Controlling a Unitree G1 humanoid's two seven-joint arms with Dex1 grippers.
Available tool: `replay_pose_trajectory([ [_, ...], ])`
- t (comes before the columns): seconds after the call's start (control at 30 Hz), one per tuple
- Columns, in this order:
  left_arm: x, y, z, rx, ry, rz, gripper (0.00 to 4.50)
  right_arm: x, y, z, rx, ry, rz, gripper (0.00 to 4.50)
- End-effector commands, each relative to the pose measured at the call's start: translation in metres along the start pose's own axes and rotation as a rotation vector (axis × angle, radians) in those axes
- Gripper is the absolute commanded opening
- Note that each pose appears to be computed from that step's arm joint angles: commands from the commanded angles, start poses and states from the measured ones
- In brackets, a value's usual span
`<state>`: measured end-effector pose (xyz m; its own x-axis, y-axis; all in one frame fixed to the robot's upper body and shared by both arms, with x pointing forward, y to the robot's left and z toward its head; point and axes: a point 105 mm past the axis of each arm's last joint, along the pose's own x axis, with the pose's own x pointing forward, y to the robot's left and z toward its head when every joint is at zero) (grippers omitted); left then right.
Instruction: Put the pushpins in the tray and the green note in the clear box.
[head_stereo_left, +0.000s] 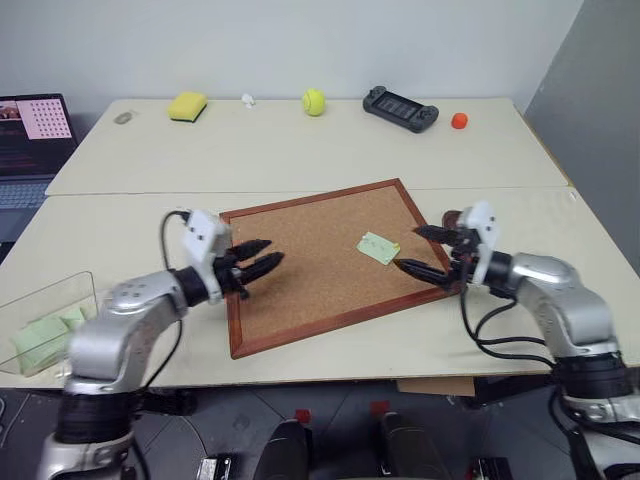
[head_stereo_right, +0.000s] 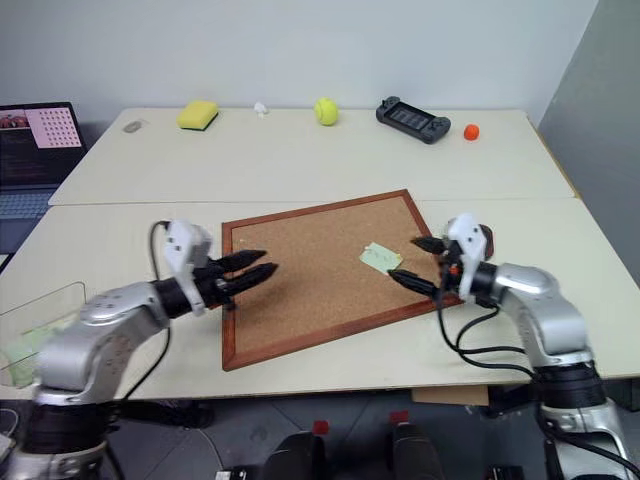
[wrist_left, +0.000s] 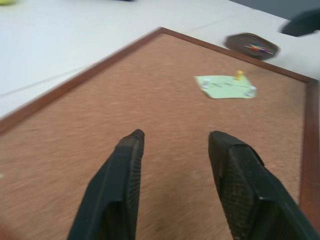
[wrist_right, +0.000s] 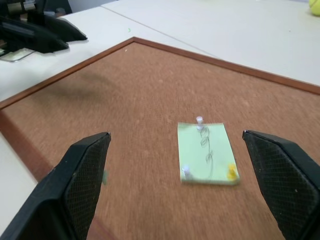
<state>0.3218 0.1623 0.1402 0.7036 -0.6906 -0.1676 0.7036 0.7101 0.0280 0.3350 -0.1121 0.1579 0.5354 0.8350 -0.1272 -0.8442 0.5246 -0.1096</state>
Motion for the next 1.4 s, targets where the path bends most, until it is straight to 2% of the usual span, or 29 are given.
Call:
replay_pose_trajectory([
  [0.03, 0.02, 0.005, -0.003, 0.045, -0.003, 0.016, 1.1, 0.024, -0.001, 0.017, -0.044, -0.061, -0.003, 4.5],
  [0.2, 0.042, 0.007, 0.001, 0.05, -0.032, 0.033, 0.11, 0.051, -0.009, 0.013, -0.056, -0.052, -0.051, 4.5],
  [0.23, 0.045, 0.007, 0.003, 0.049, -0.038, 0.033, 0.04, 0.054, -0.011, 0.011, -0.064, -0.041, -0.063, 4.5],
  [0.37, 0.056, -0.001, 0.0, 0.057, -0.021, 0.013, 0.04, 0.063, -0.016, 0.003, -0.062, -0.005, -0.078, 4.5],
  [0.6, 0.063, -0.02, -0.036, 0.031, 0.109, -0.043, 0.04, 0.068, -0.022, -0.002, -0.05, 0.016, -0.088, 4.5],
  [0.7, 0.062, -0.02, -0.05, 0.019, 0.151, -0.039, 0.04, 0.07, -0.022, -0.004, -0.046, 0.027, -0.081, 4.5],
  [0.87, 0.063, -0.021, -0.057, 0.004, 0.178, -0.051, 0.04, 0.077, -0.018, -0.005, -0.027, 0.029, -0.053, 4.5],
  [0.97, 0.064, -0.019, -0.051, 0.003, 0.162, -0.05, 0.0, 0.082, -0.018, -0.008, -0.027, 0.039, -0.045, 4.05],
  [1.03, 0.064, -0.018, -0.048, 0.005, 0.152, -0.048, 0.0, 0.084, -0.02, -0.01, -0.031, 0.051, -0.049, 3.54],
  [1.4, 0.062, -0.018, -0.046, 0.009, 0.142, -0.029, 0.0, 0.088, -0.034, -0.024, -0.07, 0.129, -0.099, 1.35],
])
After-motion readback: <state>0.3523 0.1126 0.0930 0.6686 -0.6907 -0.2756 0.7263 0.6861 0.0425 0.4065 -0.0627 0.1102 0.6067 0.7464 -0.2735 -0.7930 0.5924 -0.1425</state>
